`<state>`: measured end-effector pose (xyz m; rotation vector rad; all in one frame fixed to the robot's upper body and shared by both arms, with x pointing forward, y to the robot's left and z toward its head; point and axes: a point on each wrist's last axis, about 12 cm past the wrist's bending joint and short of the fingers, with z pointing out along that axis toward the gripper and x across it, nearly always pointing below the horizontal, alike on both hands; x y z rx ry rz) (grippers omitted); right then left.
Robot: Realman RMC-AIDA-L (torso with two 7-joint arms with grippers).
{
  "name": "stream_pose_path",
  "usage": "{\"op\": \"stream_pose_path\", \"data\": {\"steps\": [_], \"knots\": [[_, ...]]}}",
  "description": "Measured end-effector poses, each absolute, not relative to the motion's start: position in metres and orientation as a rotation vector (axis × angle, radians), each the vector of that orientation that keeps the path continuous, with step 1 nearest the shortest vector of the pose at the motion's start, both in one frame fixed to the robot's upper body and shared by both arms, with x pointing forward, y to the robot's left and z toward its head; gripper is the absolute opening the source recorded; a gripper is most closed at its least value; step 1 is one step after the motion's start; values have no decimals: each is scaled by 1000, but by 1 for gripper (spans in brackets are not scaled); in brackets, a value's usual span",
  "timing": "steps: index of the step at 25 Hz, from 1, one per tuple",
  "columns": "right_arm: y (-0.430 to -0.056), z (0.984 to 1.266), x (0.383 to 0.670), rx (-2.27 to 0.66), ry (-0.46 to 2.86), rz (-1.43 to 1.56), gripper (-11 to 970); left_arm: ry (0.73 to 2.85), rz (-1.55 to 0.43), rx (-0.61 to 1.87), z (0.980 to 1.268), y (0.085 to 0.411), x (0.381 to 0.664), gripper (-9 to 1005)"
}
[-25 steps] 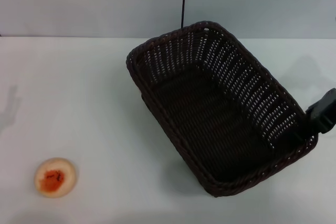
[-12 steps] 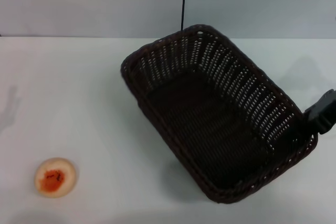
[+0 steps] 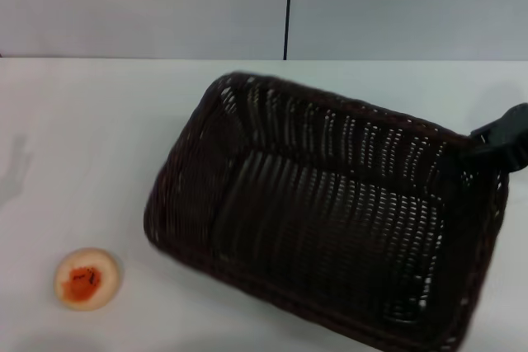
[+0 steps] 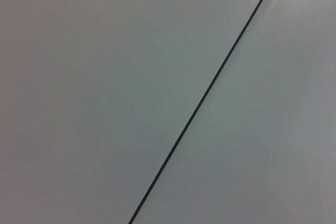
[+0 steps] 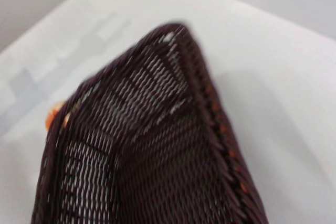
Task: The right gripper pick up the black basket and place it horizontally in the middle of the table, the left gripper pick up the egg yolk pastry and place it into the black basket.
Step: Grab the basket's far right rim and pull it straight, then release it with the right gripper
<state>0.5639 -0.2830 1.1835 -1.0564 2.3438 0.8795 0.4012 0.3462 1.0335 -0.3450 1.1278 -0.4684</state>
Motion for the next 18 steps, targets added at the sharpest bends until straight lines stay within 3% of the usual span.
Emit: {"op": "stream_pose_path", "data": {"steps": [18], "knots": [[-296, 1204, 570, -1222, 1925, 884, 204, 1119, -475, -339, 1035, 345, 403, 804]]}}
